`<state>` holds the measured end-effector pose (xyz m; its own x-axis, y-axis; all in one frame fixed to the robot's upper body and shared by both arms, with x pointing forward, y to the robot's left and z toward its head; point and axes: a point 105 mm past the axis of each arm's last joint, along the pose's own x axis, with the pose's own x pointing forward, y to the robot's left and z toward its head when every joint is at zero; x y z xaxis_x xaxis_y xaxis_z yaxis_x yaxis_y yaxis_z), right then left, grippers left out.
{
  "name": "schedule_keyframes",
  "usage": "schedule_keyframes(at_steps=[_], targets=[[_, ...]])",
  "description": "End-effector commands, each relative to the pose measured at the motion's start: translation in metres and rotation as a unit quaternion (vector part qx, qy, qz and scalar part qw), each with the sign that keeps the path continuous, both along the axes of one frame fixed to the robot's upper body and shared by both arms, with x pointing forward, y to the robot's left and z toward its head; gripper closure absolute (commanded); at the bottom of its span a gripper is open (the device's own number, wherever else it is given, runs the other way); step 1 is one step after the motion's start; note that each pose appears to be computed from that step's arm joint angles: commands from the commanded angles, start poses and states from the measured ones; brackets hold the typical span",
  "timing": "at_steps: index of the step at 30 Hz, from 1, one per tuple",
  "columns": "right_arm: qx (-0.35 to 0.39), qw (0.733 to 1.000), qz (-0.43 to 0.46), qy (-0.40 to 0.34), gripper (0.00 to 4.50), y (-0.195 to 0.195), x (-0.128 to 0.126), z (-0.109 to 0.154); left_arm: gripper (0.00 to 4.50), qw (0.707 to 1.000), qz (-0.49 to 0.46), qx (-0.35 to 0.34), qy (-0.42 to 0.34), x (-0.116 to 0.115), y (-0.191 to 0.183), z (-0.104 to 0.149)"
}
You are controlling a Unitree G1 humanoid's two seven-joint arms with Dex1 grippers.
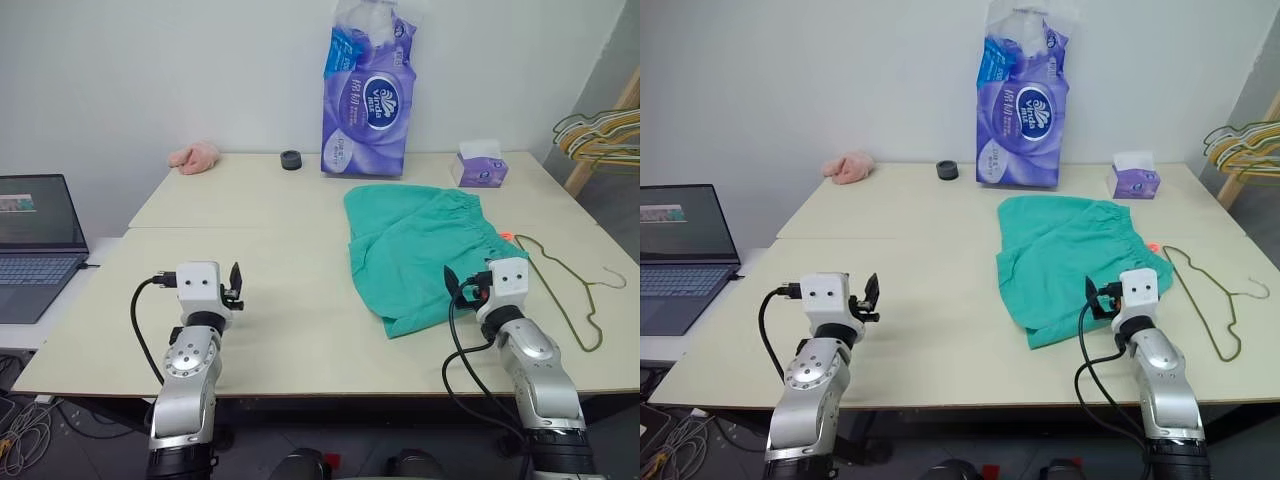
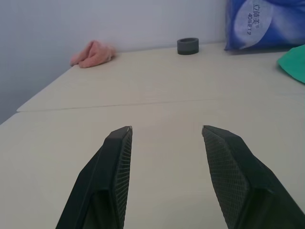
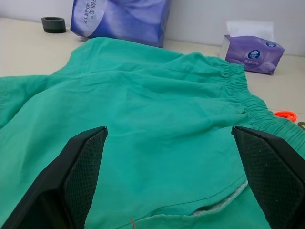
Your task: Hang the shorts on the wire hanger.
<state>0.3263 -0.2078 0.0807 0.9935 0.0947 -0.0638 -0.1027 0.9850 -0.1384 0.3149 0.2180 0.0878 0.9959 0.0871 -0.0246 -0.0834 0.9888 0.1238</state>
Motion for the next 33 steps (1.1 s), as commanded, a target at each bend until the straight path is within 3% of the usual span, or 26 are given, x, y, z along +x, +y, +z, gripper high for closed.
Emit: schedule_keyframes(at_steps=[1,33], targets=[[-0.006,1.0,0.0,-0.024,0.04,-0.001,0.002,0.012,2.04,0.999,-0.015,0.01,-0.032,0.002,-0.005,0.016],[-0.001,1.0,-0.011,-0.026,0.04,-0.007,-0.002,0.012,2.04,0.998,-0.031,0.029,-0.041,0.002,-0.009,0.019]])
